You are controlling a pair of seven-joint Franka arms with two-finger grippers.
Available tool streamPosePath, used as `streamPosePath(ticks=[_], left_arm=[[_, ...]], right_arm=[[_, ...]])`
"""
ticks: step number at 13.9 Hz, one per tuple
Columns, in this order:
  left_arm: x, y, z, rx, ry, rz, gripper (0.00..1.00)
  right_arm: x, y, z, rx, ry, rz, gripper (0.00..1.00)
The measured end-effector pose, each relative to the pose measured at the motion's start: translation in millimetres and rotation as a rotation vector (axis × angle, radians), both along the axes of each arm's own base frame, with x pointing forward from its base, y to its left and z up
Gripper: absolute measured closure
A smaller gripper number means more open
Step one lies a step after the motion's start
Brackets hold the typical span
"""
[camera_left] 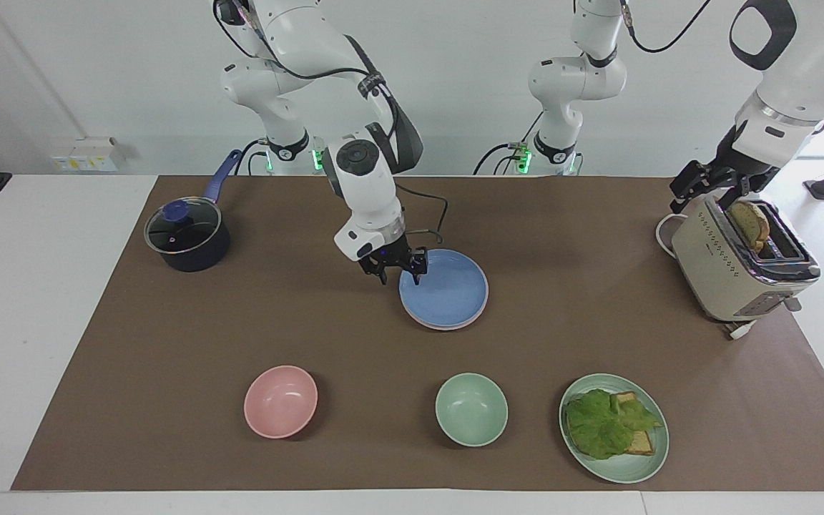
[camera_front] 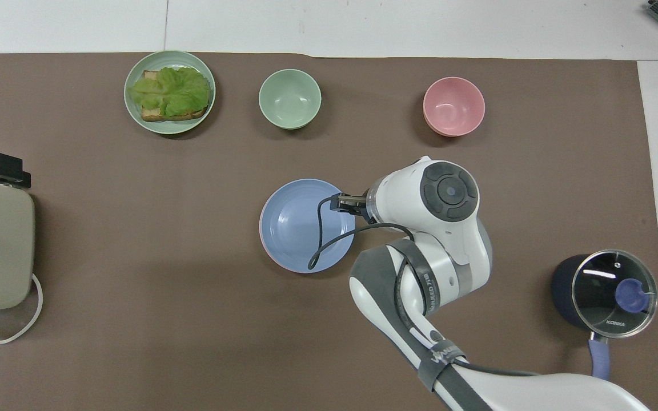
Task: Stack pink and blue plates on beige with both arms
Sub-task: 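Open the right gripper and withdraw it to the rest pose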
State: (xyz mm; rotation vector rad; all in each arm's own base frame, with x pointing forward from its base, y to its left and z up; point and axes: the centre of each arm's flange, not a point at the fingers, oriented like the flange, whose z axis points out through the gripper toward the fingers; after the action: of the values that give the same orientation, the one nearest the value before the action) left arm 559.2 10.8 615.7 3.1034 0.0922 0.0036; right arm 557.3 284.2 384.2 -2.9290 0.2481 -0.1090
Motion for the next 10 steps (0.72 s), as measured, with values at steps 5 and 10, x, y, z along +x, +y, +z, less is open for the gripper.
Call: streamPosePath(ticks=[5, 10], left_arm=[[0, 0, 0, 0.000, 0.000, 0.000, 0.00], [0, 0, 0, 0.000, 0.000, 0.000, 0.00]], right_arm=[[11.7, -71, 60, -0.144, -0.040, 0.007, 0.00], [14.2, -130, 114, -0.175, -0.013, 0.012, 0.00]])
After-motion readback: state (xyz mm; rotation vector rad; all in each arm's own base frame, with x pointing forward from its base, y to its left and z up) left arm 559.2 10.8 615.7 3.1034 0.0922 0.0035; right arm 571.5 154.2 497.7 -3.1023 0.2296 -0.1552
